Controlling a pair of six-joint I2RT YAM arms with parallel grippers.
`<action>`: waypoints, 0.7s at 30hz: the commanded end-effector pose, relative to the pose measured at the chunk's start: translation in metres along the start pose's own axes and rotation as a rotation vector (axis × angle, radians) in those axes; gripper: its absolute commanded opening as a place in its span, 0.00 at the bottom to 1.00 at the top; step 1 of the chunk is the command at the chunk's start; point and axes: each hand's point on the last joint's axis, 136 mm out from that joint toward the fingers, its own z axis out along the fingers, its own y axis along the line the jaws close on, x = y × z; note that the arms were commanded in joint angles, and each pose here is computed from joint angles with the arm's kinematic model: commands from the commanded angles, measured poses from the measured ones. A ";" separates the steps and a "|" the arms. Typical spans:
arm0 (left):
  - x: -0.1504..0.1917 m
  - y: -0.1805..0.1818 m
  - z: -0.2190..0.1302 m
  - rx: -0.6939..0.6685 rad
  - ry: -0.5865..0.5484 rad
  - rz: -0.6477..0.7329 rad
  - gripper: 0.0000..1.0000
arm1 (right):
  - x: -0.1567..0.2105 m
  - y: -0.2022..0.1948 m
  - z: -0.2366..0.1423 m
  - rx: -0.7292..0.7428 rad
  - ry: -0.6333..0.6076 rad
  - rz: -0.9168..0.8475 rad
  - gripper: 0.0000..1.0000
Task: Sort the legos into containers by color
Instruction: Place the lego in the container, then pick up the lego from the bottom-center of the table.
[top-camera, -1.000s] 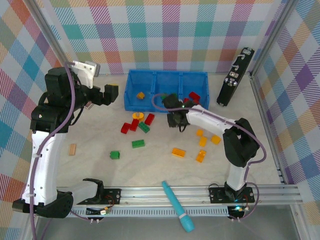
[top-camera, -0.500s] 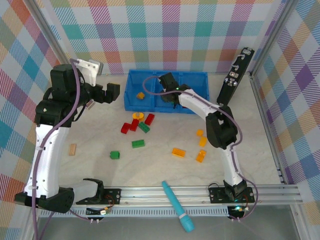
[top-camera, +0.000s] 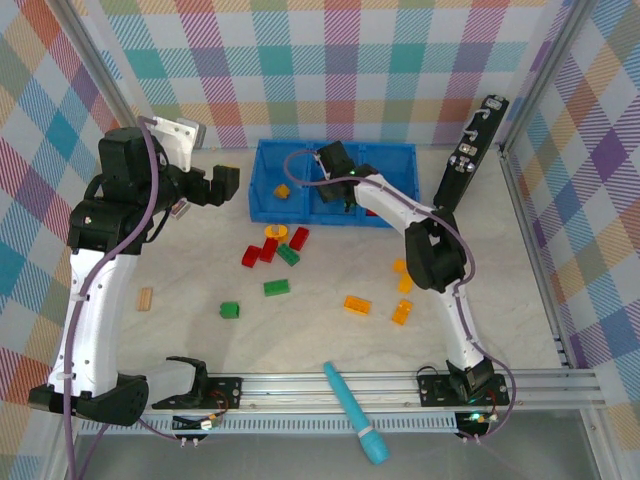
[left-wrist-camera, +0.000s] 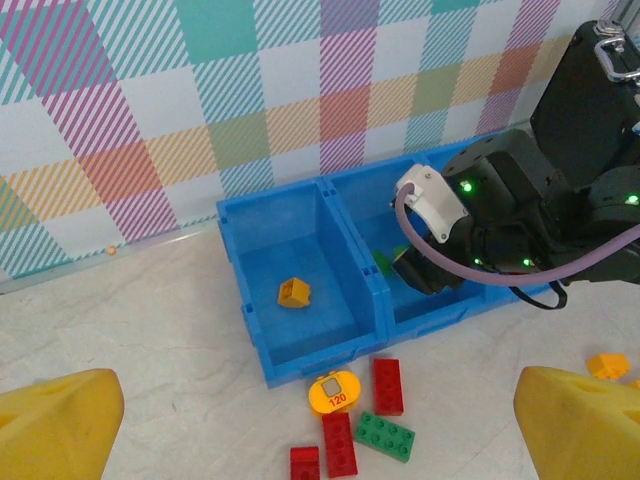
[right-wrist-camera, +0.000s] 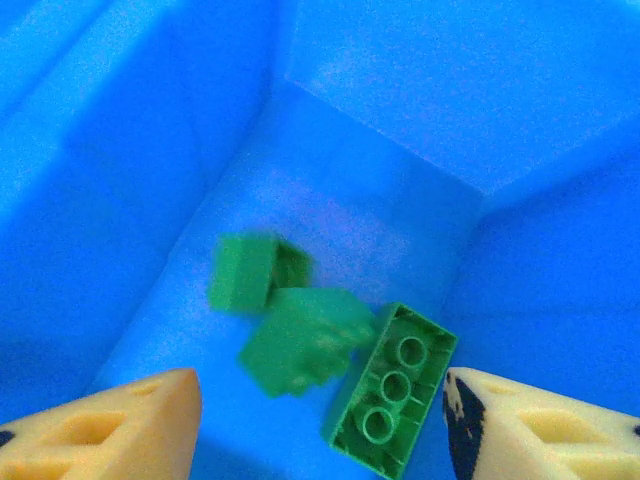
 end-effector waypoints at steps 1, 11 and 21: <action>-0.011 -0.010 -0.007 0.041 -0.037 0.008 1.00 | -0.032 -0.011 -0.055 -0.033 -0.078 0.059 0.69; -0.015 -0.017 -0.017 0.066 -0.063 0.007 1.00 | 0.018 0.033 -0.147 -0.349 -0.008 -0.084 0.72; -0.018 -0.020 -0.014 0.094 -0.060 -0.005 1.00 | 0.145 0.062 -0.220 -0.470 0.080 -0.314 0.81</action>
